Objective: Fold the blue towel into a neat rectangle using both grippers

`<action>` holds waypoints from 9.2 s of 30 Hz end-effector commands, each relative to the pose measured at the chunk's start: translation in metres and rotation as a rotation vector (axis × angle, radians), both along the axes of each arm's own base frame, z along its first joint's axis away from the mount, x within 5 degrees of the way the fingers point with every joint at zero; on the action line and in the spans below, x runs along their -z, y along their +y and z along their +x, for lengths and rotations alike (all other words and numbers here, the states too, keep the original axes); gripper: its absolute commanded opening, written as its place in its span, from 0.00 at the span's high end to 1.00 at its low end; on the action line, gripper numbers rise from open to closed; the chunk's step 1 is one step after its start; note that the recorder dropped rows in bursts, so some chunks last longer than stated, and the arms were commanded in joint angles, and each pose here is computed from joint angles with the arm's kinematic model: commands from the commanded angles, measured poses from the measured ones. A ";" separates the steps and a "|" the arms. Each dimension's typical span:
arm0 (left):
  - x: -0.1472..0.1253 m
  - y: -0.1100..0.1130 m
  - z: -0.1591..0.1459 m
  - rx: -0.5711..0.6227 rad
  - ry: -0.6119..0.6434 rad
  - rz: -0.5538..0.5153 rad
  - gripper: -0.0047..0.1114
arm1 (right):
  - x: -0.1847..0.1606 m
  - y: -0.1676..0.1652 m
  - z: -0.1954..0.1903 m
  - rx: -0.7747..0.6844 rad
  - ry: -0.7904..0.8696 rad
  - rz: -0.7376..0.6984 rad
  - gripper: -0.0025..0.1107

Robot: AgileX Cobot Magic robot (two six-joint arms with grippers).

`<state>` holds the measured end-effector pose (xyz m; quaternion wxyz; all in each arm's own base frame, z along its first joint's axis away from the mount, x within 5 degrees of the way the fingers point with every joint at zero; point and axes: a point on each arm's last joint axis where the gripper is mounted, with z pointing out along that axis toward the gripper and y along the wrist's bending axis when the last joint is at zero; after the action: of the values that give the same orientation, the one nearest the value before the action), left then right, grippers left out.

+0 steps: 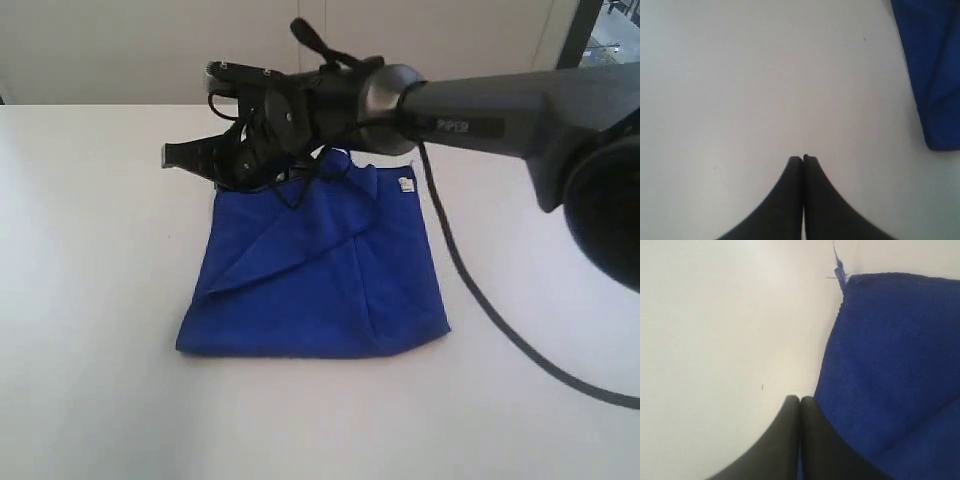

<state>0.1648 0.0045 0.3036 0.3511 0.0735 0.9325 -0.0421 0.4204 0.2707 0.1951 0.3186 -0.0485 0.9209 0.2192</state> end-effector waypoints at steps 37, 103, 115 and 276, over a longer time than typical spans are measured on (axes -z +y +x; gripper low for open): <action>0.001 0.000 -0.002 -0.005 0.004 -0.013 0.96 | 0.000 -0.201 -0.051 0.025 0.303 -0.320 0.98; 0.101 -0.367 0.218 0.497 0.053 0.093 0.96 | -0.021 -0.308 -0.069 0.263 0.234 -0.033 0.98; 0.106 -0.379 0.222 0.489 -0.005 0.010 0.58 | -0.022 -0.310 -0.067 0.276 0.213 -0.042 0.98; 0.157 -0.382 0.231 0.471 0.018 0.075 0.96 | -0.019 -0.314 -0.065 0.307 0.174 -0.073 0.98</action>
<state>0.3970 -0.3761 0.1493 0.3241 0.2982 0.8929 -0.0936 0.3559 -0.0401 0.2152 0.2652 0.1036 0.9480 0.1424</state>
